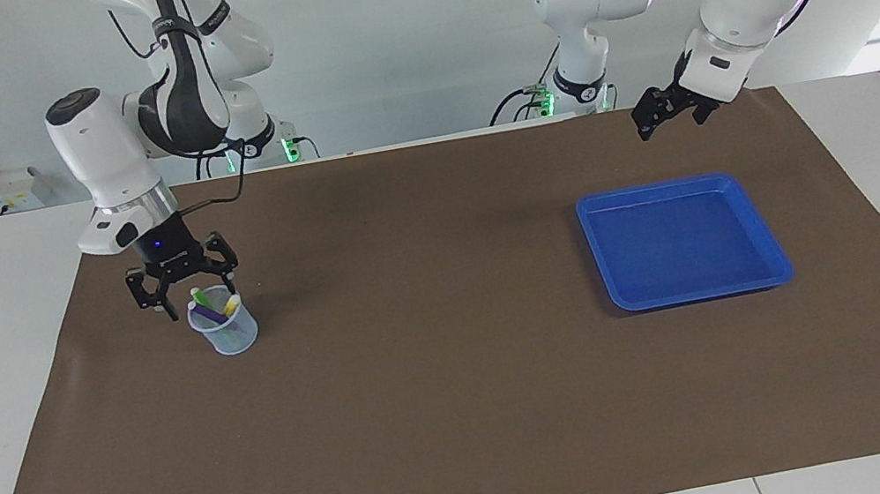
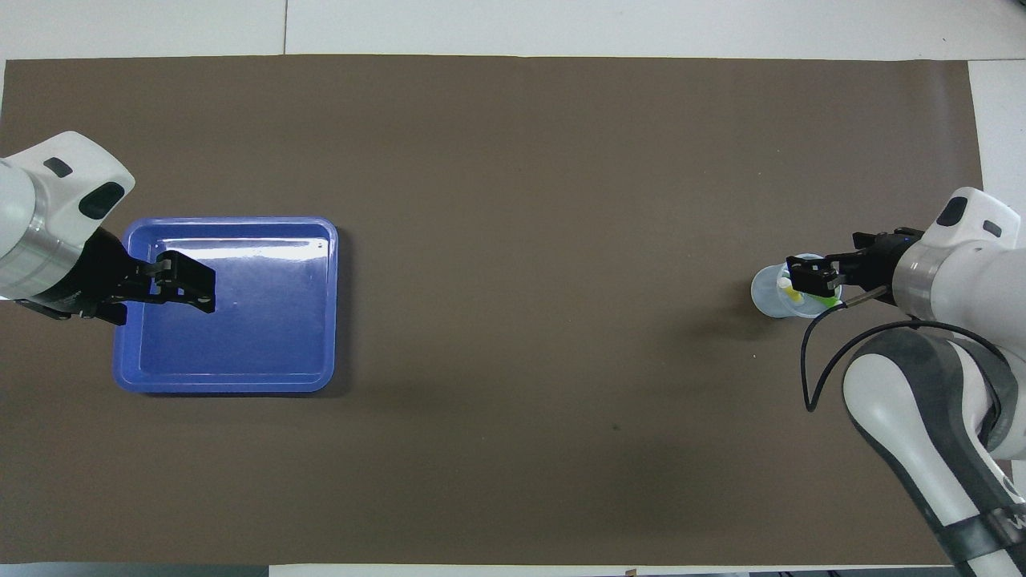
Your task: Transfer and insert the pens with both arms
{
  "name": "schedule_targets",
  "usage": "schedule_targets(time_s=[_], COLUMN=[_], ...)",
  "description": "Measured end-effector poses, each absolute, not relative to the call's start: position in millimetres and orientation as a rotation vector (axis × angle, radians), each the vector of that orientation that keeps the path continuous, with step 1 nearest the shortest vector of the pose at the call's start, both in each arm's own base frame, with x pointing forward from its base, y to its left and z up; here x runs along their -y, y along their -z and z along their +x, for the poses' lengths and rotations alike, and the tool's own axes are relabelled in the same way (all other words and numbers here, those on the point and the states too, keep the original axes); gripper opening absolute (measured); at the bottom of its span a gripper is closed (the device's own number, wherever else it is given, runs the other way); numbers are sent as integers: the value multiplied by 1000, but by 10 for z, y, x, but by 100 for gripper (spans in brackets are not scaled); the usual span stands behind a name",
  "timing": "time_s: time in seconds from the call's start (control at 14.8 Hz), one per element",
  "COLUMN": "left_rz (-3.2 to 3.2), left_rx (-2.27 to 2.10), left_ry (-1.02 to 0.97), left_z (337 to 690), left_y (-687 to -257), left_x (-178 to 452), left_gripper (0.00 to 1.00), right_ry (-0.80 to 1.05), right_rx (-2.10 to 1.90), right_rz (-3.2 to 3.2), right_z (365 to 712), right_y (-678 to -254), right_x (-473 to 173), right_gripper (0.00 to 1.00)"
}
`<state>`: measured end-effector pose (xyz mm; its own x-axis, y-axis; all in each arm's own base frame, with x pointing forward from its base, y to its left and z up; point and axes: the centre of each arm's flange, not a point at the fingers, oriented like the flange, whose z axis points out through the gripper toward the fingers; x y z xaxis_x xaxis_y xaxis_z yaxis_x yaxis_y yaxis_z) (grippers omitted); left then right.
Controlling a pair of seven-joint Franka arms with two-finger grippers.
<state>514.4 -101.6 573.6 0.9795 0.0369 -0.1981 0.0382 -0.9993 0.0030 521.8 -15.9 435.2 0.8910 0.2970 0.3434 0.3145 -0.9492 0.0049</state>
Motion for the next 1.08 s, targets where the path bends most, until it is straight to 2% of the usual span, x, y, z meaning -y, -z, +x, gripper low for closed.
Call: schedule_targets(time_s=[0.27,0.61,0.88,1.08], left_rz=[3119,3117,3117,3117], left_rx=[-63,-98,-119,-115], left_ry=[260,212,225,229], left_z=[5185,5249,5264,5269], left_y=[-5784,-6165,-6164,-6151], left_x=[1050,1039,979,992], left_gripper=[100,100,100,100], right_ry=[449,279,126,51], right_rx=[439,198,9,-25], right_rz=[-2997,-3085,-3143,-3164], right_z=[5312,5367,5482,5555], right_y=[-4713,-5394,-5911,-6098], right_x=[345,607,599,605], right_gripper=[100,100,100,100])
